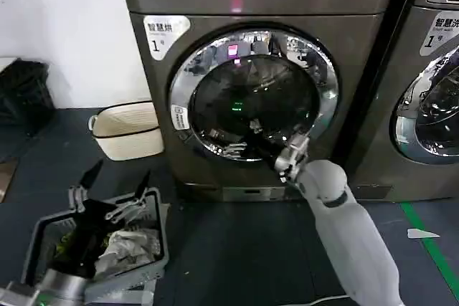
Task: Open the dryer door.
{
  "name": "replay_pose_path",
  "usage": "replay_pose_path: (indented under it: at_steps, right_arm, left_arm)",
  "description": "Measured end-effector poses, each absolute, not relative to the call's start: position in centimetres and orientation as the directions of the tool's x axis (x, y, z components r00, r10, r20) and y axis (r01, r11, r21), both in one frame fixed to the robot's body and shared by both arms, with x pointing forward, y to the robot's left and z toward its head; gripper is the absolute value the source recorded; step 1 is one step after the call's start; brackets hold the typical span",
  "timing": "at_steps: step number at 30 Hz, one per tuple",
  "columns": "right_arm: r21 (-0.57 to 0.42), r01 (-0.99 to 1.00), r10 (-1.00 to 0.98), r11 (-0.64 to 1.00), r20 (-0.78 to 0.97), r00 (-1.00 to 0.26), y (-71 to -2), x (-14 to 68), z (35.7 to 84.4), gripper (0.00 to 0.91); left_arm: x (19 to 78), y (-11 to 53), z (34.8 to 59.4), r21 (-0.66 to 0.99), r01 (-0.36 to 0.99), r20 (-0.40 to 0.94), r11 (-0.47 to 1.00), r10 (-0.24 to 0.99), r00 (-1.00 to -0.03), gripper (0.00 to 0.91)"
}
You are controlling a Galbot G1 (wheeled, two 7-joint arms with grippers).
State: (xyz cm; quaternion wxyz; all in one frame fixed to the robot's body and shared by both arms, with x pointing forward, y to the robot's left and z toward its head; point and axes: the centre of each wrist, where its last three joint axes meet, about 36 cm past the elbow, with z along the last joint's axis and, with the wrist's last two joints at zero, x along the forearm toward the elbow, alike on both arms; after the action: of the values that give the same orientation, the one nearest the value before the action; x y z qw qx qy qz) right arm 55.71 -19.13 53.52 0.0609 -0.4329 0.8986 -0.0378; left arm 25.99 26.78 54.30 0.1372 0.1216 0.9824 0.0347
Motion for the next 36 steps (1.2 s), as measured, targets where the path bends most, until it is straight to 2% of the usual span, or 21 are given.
replay_pose_path:
  at_steps: [22,36]
  right_arm:
    - [-0.092,-0.772,-0.777,0.629,-0.049,-0.628,-13.2,59.0,52.6,0.907]
    - [-0.075,-0.775,-0.778,0.627,-0.015,-0.628,-11.1,60.9,51.6,0.907]
  left_arm:
    - [25.8,26.8,55.1,0.143,0.295,-0.207,0.945,0.320,-0.924,0.907]
    - [25.7,26.6,55.3,0.150,0.299,-0.197,0.942,0.325,-0.925,0.907]
